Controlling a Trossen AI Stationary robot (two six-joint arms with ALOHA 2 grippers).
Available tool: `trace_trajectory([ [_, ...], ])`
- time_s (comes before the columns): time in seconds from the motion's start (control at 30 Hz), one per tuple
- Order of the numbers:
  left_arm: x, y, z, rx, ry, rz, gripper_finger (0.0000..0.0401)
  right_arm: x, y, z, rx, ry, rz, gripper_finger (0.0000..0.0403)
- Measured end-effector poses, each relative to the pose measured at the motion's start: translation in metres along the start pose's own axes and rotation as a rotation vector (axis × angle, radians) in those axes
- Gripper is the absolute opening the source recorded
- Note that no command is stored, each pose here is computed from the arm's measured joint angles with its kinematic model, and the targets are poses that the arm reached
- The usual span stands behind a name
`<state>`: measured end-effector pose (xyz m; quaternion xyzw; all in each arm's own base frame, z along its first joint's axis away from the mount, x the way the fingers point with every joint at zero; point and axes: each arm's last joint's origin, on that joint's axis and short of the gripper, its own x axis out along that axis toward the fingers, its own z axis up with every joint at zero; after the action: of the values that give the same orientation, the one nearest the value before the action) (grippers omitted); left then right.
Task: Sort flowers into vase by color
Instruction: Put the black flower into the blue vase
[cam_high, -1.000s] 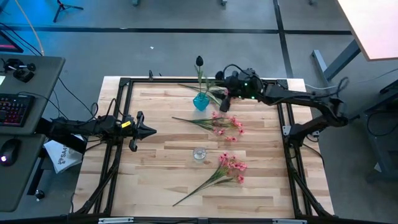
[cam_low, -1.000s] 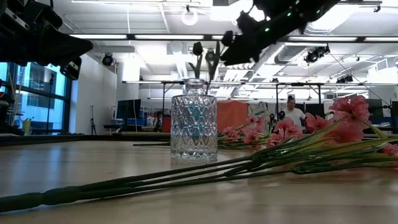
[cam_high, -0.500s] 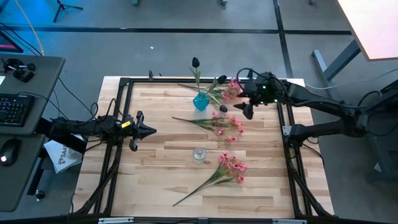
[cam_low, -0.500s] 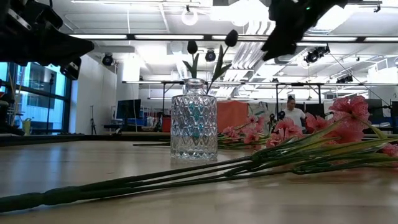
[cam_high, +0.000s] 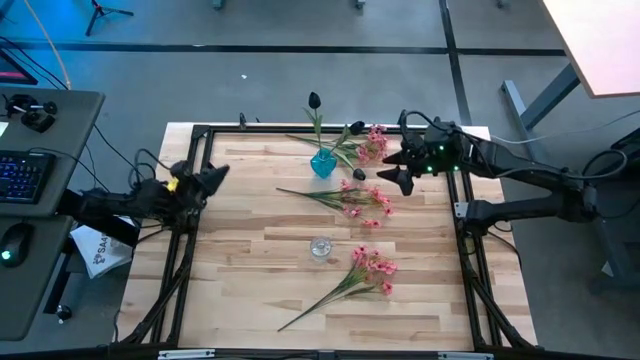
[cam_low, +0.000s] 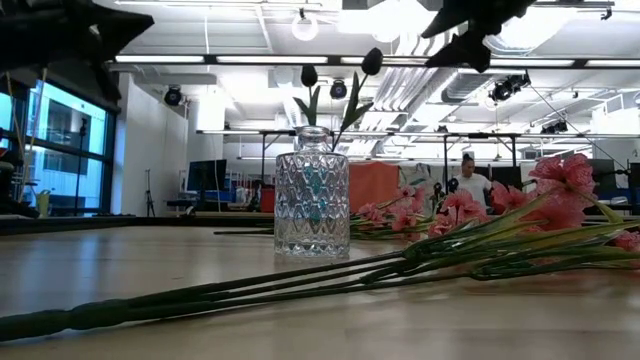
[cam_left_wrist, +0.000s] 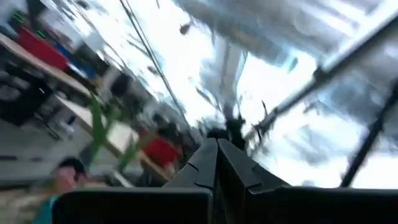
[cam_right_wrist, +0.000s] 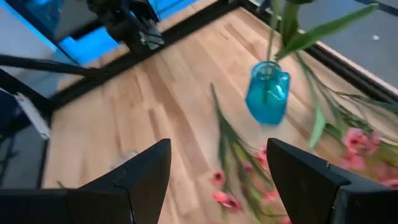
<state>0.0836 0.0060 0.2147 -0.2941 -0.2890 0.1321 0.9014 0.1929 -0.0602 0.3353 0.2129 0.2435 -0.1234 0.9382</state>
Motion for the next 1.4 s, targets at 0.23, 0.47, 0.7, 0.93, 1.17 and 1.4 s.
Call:
trace_trajectory([
  [0.23, 0.027, -0.016, 0.007, -0.035, 0.114, 0.039, 0.0001, 0.007, 0.001, -0.022, 0.031, 0.159, -0.097, 0.0240],
  [0.47, 0.097, -0.021, -0.001, 0.175, 0.461, 0.299, 0.0001, 0.022, -0.017, -0.056, 0.074, 0.288, -0.190, 0.0133],
  [0.7, 0.157, 0.040, 0.009, 0.213, 0.725, 0.447, 0.0001, 0.037, -0.034, -0.081, 0.108, 0.353, -0.064, 0.0011],
  [0.93, 0.185, 0.117, -0.002, 0.124, 0.908, 0.556, 0.0001, 0.045, -0.037, -0.083, 0.014, 0.287, 0.081, 0.0003],
  [1.17, 0.216, 0.153, -0.015, 0.221, 1.127, 0.590, 0.0002, 0.046, -0.035, -0.077, -0.061, 0.230, 0.122, 0.0002],
  [1.4, 0.243, 0.198, -0.009, 0.437, 1.295, 0.579, 0.0037, 0.047, -0.034, -0.073, 0.006, 0.193, 0.115, 0.0002],
])
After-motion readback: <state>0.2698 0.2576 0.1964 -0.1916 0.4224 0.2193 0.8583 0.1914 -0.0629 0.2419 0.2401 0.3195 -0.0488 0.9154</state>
